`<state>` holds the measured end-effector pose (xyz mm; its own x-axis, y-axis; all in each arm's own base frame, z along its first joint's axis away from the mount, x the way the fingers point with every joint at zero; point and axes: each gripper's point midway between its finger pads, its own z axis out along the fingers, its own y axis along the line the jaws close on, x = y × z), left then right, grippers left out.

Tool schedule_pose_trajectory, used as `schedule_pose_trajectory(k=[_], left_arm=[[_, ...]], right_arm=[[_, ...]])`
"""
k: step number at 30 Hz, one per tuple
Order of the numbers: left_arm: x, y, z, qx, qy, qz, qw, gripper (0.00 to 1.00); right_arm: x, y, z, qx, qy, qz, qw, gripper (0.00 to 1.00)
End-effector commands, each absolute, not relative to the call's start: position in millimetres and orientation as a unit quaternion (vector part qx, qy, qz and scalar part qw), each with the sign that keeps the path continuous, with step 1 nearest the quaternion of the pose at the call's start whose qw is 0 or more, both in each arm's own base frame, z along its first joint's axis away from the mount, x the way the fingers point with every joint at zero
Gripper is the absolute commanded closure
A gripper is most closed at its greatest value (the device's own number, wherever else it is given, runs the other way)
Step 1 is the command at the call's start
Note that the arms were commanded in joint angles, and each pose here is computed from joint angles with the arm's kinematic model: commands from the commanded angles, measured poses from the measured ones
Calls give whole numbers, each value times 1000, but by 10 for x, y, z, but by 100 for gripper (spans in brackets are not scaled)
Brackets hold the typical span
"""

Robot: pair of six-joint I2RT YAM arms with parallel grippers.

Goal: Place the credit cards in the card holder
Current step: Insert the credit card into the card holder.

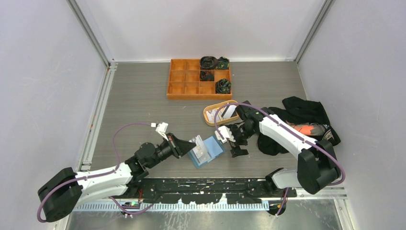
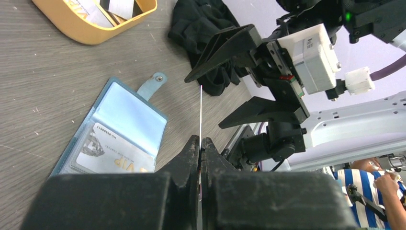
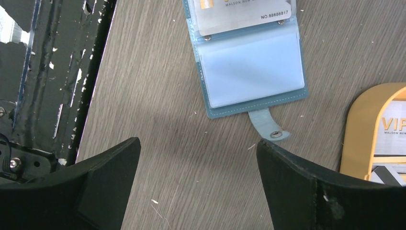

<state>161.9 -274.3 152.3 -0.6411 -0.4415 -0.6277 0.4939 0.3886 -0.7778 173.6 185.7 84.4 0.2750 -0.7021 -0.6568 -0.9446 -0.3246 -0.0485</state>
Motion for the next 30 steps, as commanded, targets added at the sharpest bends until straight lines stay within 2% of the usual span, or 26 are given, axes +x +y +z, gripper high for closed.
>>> schedule_pose_trajectory(k=[1, 8, 16, 24, 30], left_arm=[[1726, -2678, 1674, -7, 700, -553, 452, 100], [1782, -2676, 1636, -28, 700, -552, 452, 100], [1894, -2785, 1454, -57, 716, -546, 431, 100], [2039, -2909, 1186, -102, 736, -535, 402, 100], [2108, -2974, 1102, -130, 719, -555, 396, 100]], right_arm=[[1779, 1888, 848, -770, 532, 266, 228, 4], [1794, 1889, 725, -772, 542, 260, 206, 4], [1834, 2053, 517, -774, 559, 238, 180, 11], [1801, 2117, 493, -772, 558, 244, 181, 14], [1899, 2141, 364, -769, 579, 209, 171, 18]])
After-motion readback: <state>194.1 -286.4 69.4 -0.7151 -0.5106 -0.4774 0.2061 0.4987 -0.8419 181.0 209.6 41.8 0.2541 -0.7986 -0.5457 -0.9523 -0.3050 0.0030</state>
